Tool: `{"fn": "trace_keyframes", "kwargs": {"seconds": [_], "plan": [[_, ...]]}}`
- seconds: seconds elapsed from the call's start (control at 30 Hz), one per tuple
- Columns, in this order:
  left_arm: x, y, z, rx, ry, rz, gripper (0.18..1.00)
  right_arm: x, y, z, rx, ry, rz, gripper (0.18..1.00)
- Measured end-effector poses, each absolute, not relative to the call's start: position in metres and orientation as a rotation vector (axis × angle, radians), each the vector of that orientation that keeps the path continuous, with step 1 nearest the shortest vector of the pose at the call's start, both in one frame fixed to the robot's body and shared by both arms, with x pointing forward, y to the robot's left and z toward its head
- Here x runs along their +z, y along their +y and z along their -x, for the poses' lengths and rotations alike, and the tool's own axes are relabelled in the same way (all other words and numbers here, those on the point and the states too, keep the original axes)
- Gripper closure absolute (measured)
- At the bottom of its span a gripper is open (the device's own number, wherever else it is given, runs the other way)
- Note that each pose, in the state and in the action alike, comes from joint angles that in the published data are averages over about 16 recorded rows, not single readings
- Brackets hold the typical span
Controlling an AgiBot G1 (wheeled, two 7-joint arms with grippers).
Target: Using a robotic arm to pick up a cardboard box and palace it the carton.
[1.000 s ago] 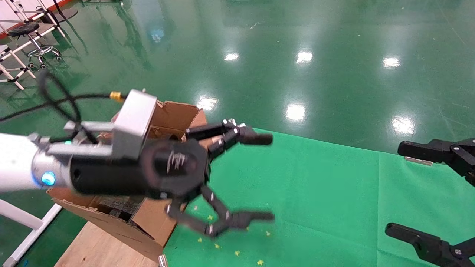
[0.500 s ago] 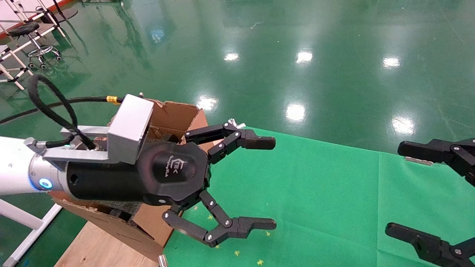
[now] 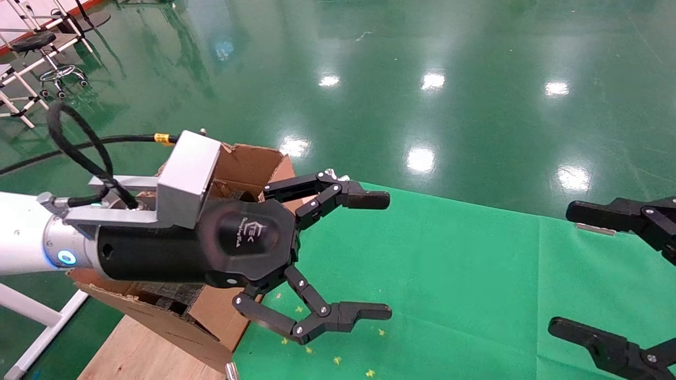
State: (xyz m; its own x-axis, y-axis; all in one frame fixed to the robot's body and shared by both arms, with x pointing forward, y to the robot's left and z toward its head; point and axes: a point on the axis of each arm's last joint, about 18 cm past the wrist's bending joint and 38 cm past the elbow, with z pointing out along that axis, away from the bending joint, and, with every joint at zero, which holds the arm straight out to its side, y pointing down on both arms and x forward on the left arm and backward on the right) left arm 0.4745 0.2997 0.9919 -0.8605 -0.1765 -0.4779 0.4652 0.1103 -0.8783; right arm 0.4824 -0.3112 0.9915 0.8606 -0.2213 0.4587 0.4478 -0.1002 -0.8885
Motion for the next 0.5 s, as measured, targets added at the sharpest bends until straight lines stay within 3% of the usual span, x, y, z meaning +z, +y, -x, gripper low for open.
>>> {"fn": "trace_keyframes", "kwargs": {"seconds": [0.5], "plan": [[0.9922,0.3002,-0.4756,-1.799,1.925,-0.275,0.183,0.9915,-0.3112,-0.4824,-0.567,-0.183,1.575,0.178]]}}
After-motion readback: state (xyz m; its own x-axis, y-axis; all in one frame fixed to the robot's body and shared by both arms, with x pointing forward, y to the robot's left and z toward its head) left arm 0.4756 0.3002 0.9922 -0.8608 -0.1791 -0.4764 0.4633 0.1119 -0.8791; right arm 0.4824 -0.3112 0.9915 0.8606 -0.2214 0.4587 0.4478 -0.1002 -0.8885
